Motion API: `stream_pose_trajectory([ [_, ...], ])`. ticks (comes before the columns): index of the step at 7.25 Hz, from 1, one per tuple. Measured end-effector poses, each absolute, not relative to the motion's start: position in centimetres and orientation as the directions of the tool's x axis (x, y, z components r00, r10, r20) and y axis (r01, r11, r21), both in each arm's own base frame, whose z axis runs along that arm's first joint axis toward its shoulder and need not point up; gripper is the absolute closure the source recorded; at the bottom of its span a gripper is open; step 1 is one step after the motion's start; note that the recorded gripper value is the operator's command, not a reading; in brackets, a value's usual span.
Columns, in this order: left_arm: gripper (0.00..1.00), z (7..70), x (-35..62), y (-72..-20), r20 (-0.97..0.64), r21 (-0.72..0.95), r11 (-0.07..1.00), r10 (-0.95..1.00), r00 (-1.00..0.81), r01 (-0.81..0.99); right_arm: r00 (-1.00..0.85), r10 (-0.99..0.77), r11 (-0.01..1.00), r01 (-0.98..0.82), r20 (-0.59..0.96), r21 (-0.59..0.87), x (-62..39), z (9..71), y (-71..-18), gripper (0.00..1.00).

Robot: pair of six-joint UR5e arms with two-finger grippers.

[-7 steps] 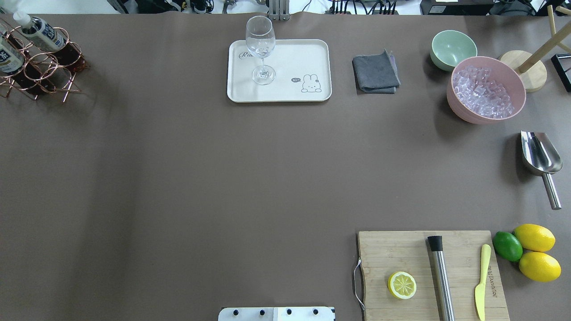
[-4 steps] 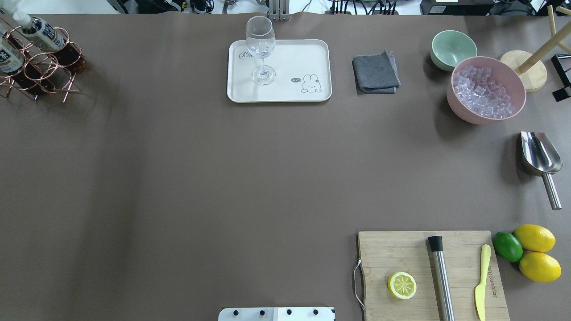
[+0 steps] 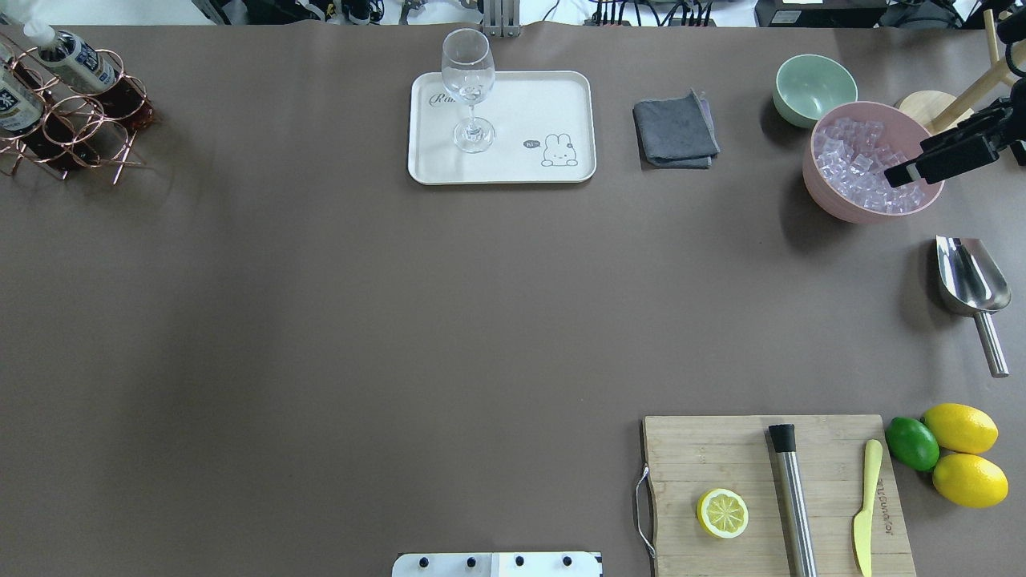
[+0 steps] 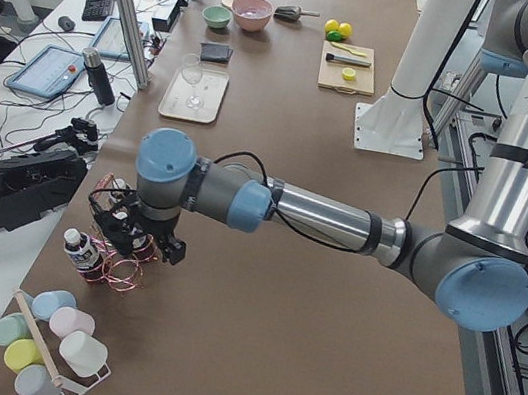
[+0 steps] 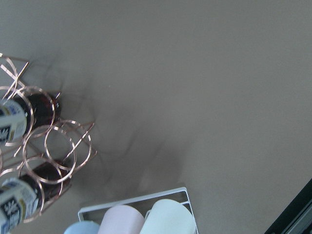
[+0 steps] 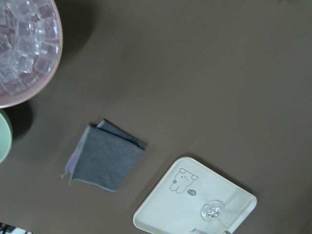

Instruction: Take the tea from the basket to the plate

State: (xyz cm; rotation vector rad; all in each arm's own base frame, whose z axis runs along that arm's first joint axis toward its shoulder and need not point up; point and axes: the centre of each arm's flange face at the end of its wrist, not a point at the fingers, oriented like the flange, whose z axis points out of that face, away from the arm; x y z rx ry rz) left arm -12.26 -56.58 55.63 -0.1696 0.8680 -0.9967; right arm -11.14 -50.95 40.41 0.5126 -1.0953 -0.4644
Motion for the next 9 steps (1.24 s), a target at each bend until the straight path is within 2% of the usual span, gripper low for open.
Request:
stream_pose_trajectory([
  [2, 0.02, 52.4, -8.5, -64.4, -0.475, -0.571, 0.399, -0.873, 0.108, 0.718, 0.344, -0.690, 0.696, 0.075, 0.636, 0.714, -12.0, 38.6, -50.2, 0.00],
  [4, 0.02, 49.8, -5.1, -68.1, -0.414, -0.616, 0.245, -0.909, -0.043, 0.748, 0.326, -0.755, 0.614, 0.048, 0.569, 0.788, -12.1, 37.7, -50.0, 0.00],
  [7, 0.03, 48.0, -4.1, -69.4, -0.377, -0.649, 0.168, -0.918, -0.122, 0.742, 0.314, -0.837, 0.469, -0.006, 0.447, 0.883, -13.1, 41.7, -51.0, 0.00],
  [8, 0.06, 48.1, -4.1, -69.5, -0.374, -0.650, 0.161, -0.919, -0.127, 0.743, 0.313, -0.860, 0.416, -0.029, 0.403, 0.909, -14.2, 42.0, -51.3, 0.00],
  [9, 0.41, 48.6, -4.1, -69.6, -0.373, -0.636, 0.153, -0.919, -0.128, 0.757, 0.296, -0.862, 0.408, -0.076, 0.411, 0.910, -15.9, 41.2, -51.1, 0.00],
])
